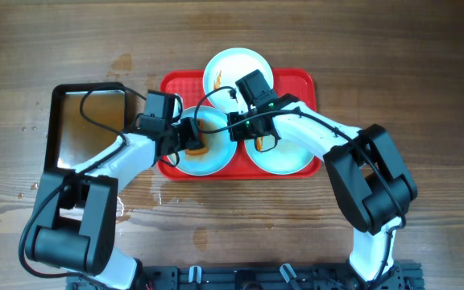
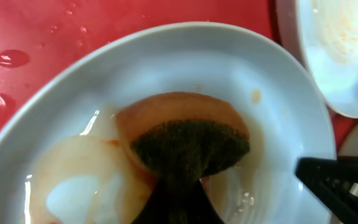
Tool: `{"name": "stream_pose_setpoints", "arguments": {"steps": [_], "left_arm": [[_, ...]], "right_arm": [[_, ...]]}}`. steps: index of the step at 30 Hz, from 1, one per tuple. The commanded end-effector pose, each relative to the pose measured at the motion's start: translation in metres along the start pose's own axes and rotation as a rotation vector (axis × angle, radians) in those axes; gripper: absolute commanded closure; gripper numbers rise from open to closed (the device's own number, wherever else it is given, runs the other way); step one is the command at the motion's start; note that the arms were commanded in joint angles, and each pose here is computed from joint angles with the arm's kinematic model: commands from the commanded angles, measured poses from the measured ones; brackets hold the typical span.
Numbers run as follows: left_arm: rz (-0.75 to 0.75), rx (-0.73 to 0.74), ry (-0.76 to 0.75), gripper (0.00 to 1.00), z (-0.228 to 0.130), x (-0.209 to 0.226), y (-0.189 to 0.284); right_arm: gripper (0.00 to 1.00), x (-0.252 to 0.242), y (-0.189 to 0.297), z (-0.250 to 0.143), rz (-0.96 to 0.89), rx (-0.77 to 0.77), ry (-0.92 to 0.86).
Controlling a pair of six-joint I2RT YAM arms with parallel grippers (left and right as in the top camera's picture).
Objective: Clean dirty plates on tray and stack at the side
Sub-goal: 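Scrub the lower-left plate with the sponge in the left gripper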
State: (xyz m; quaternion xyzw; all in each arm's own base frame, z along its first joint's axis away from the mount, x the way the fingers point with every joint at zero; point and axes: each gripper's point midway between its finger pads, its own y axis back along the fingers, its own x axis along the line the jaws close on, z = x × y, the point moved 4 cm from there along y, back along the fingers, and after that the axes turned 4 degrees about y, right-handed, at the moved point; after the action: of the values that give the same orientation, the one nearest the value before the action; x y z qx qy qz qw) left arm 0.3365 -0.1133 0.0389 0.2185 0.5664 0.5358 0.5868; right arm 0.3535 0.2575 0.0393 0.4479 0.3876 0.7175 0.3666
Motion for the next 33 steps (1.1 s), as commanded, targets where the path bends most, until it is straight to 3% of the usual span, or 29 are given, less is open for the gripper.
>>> {"name": "stream_pose_setpoints", "arguments": {"steps": [1, 6, 12, 14, 19, 22, 26, 33], "left_arm": [[0.305, -0.081, -0.010, 0.96, 0.001, 0.049, -0.003], [0.420, -0.219, -0.020, 0.96, 0.019, 0.053, 0.033], [0.425, -0.316, -0.019, 0.96, 0.030, 0.045, 0.070], [0.391, -0.299, -0.024, 0.96, 0.027, 0.040, 0.069], [0.089, -0.098, -0.044, 0.96, -0.003, -0.004, 0.052], [0.027, -0.030, -0.038, 0.96, -0.016, -0.016, 0.044], [0.052, 0.018, -0.047, 0.96, -0.029, -0.017, 0.026], [0.278, 0.026, -0.020, 0.96, -0.032, 0.028, 0.001]], "right_arm": [[0.96, 0.006, 0.013, 0.010, 0.003, -0.041, 0.017], [0.95, 0.006, 0.013, 0.010, 0.003, -0.040, 0.017], [0.96, 0.006, 0.013, 0.010, 0.003, -0.040, 0.017], [0.96, 0.006, 0.013, 0.010, 0.003, -0.040, 0.017], [0.96, 0.006, 0.013, 0.010, 0.003, -0.041, 0.017], [0.96, 0.006, 0.014, 0.010, 0.003, -0.042, 0.017], [0.96, 0.006, 0.014, 0.010, 0.003, -0.043, 0.018], [0.96, 0.006, 0.013, 0.009, 0.002, -0.039, 0.017]]}}
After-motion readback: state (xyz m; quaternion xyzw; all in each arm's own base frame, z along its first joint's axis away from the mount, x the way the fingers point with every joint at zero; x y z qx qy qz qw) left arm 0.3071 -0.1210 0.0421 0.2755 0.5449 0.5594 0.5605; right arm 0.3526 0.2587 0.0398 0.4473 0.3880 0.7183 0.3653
